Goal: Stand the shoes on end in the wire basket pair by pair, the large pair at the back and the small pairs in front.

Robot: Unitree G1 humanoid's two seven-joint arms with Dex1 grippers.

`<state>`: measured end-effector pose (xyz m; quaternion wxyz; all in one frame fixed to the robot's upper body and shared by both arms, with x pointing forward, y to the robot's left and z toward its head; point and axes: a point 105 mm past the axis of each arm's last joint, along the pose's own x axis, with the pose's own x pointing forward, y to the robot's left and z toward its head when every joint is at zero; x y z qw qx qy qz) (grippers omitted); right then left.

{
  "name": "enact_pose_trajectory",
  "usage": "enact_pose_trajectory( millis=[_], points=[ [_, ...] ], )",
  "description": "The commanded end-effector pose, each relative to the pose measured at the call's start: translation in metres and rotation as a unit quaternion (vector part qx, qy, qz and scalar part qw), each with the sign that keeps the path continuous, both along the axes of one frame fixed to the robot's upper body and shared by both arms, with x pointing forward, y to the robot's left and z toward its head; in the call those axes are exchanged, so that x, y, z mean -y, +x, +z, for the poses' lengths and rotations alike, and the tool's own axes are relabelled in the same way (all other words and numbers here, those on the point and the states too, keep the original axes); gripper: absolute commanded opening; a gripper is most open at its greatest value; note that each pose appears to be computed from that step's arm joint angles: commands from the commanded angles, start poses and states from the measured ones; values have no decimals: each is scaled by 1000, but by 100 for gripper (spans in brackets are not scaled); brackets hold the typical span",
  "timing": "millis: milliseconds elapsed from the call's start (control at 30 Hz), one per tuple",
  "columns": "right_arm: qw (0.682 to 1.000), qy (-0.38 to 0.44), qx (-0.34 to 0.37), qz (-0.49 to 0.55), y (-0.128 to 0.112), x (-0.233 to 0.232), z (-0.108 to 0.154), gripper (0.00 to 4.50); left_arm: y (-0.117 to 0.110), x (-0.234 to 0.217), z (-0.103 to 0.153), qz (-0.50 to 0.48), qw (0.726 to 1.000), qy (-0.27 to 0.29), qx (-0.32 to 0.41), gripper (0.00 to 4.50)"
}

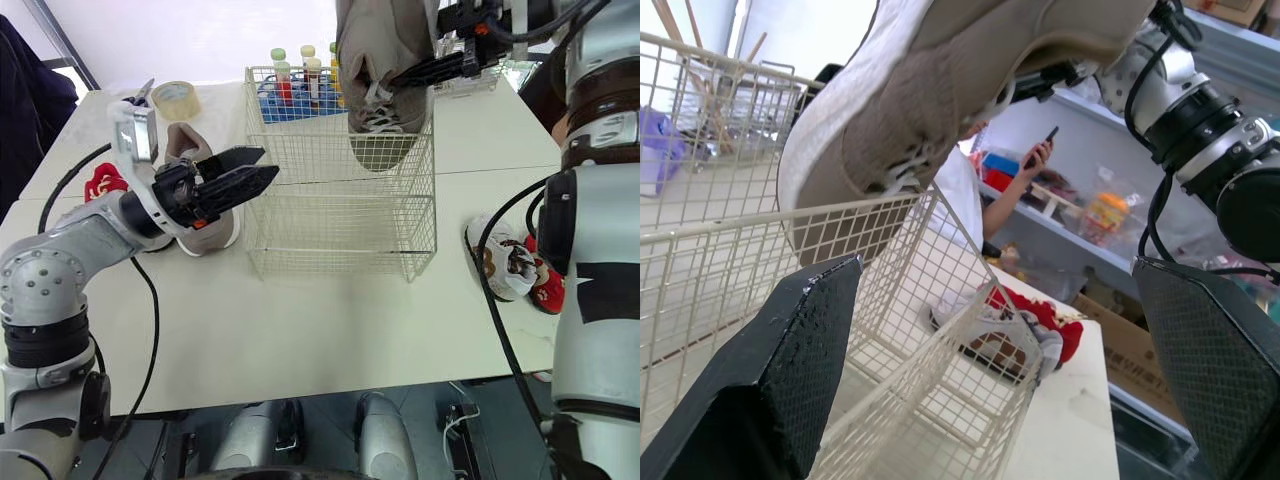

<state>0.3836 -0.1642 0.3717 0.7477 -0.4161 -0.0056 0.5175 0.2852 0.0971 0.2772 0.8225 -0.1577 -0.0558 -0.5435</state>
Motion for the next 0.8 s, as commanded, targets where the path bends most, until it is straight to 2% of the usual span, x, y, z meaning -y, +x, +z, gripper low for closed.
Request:
enact_pose_trajectory(
  millis=[33, 500, 633, 800],
  points=[
    [999, -11, 10, -37, 2, 14, 3, 178, -8, 1, 10, 0, 1000, -7, 28, 443],
    [996, -21, -68, -61, 10, 28, -40, 178, -7, 5, 10, -1, 1000, -8, 30, 443],
    [993, 12, -91, -68, 10, 31, -44, 178, -6, 6, 6, -1, 1000, -2, 25, 443],
    [986, 59, -130, -85, 9, 39, -50, 178, 1, 10, -8, 3, 999, 32, 18, 443]
  ],
)
